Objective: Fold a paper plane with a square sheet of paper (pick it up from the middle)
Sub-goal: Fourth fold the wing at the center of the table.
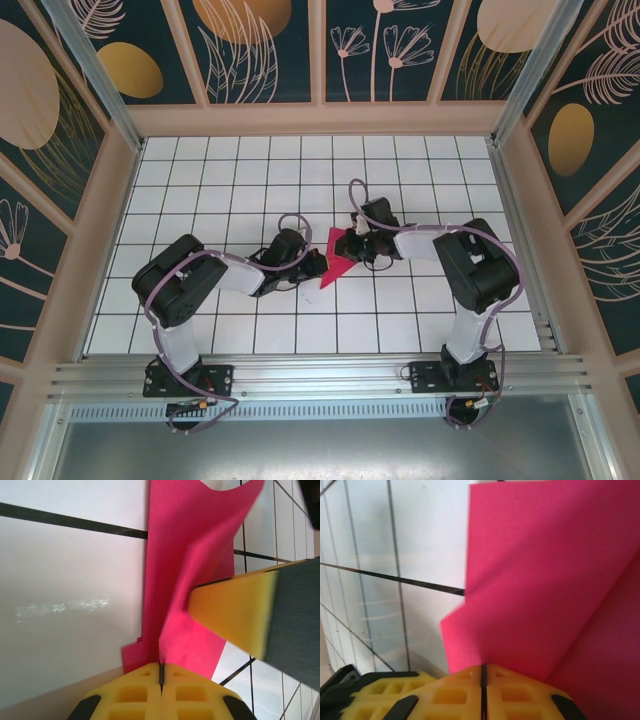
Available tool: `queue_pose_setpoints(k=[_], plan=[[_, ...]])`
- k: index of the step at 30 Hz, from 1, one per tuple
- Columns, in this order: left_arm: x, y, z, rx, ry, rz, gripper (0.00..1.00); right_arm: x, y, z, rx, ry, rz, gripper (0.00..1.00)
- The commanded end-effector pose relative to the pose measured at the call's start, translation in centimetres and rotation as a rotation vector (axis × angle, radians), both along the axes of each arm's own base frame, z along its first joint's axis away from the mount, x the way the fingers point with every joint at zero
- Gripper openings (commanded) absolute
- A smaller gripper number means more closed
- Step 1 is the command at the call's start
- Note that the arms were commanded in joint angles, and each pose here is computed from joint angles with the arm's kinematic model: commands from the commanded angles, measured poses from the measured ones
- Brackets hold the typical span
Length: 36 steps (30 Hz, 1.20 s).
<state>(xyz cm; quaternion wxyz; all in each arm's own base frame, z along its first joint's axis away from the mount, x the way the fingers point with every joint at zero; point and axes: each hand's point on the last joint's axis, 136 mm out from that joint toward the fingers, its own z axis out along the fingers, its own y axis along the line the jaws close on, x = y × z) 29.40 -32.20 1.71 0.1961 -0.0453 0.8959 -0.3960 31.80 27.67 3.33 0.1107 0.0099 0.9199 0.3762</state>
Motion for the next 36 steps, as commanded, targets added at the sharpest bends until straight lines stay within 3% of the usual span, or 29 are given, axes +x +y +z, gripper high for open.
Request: queue_pose_setpoints(k=[1,16,24,36], plan=[[-1.1,2.4,-4.2,0.1,0.081,0.037,0.0,0.2,0.0,3.6,0.034,-0.066,-0.012,0.12],[-1.5,3.2,-5.6,0.17,0.122,0.036,0.0,-2.5,1.1,-0.2,0.024,0.036,-0.02,0.02],[-1.6,3.2,-5.9,0.187,0.135,0.026,0.0,-3.3,-0.3,-3.8,-0.071,0.093,-0.038,0.01],[-1.8,3.2,-6.2,0.187,0.138,0.022,0.0,-3.4,0.4,1.3,0.007,0.008,-0.027,0.02]])
